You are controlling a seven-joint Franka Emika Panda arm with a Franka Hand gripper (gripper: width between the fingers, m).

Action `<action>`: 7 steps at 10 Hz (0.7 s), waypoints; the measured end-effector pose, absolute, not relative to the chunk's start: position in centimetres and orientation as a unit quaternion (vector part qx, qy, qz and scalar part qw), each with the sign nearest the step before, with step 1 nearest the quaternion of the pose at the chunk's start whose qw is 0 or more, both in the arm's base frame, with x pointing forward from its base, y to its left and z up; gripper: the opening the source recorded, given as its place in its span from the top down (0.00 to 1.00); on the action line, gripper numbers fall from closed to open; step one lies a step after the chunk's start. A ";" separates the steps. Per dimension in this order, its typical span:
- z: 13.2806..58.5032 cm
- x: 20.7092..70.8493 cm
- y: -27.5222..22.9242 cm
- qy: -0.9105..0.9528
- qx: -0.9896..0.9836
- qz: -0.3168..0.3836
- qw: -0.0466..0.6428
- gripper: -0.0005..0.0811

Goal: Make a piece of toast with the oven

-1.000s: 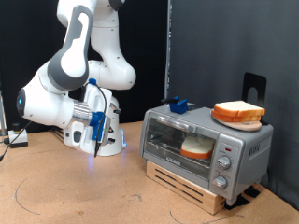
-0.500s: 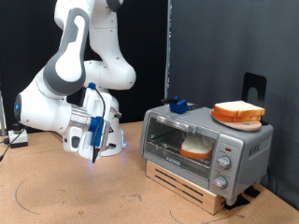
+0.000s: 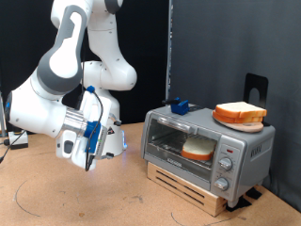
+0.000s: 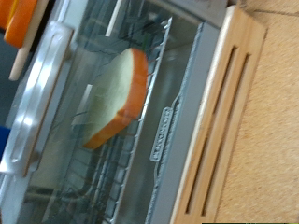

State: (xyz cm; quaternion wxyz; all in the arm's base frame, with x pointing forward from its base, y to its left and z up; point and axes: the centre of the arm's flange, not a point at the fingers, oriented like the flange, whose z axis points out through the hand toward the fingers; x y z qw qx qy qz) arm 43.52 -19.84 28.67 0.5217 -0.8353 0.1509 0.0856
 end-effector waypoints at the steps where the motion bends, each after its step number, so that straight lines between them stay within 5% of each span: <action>1: 28.2 44.5 -20.0 0.151 -0.834 0.089 0.523 0.01; 7: 28.4 48.2 -18.1 0.134 -0.828 0.124 0.530 0.01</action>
